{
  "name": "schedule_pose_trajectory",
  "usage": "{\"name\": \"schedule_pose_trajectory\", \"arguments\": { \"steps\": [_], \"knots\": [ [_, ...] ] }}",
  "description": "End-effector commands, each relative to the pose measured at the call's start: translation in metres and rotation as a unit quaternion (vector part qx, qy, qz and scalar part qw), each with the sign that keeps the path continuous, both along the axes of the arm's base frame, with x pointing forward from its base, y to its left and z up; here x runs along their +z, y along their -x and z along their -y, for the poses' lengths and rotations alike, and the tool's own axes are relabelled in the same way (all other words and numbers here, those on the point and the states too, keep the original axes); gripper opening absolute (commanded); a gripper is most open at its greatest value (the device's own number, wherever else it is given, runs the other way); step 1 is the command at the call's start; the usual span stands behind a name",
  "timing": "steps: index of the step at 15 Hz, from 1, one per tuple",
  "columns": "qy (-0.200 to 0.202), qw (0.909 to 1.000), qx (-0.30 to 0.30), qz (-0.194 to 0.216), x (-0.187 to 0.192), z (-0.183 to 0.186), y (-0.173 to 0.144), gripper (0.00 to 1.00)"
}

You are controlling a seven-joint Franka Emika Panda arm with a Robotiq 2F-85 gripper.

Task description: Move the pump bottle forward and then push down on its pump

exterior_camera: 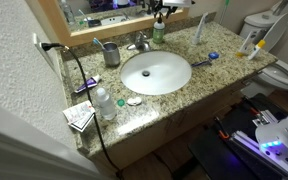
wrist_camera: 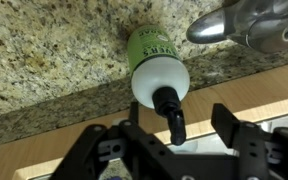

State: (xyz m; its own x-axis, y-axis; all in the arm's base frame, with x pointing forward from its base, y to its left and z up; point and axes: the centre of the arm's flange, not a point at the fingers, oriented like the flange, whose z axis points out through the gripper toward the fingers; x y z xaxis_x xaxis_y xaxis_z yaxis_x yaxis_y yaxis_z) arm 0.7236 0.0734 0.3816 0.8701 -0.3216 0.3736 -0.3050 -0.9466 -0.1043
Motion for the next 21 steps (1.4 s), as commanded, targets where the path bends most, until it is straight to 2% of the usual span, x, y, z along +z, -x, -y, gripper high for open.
{"name": "schedule_pose_trajectory", "arguments": {
  "steps": [1,7,8,10,13,18,21],
  "knots": [
    [0.002,1.0,-0.005,0.0,0.012,0.0,0.005,0.44],
    [0.013,0.9999,-0.005,0.001,0.021,-0.001,0.006,0.03],
    [0.015,0.9999,-0.005,-0.003,0.019,-0.001,0.006,0.0],
    [0.016,0.9998,-0.006,-0.008,0.017,-0.001,0.006,0.04],
    [0.013,0.9998,-0.008,-0.012,0.015,0.001,0.007,0.04],
    [-0.002,0.9996,-0.012,-0.025,0.046,0.015,0.017,0.04],
    [0.0,0.9993,-0.023,-0.028,0.048,0.02,0.021,0.04]
  ]
}}
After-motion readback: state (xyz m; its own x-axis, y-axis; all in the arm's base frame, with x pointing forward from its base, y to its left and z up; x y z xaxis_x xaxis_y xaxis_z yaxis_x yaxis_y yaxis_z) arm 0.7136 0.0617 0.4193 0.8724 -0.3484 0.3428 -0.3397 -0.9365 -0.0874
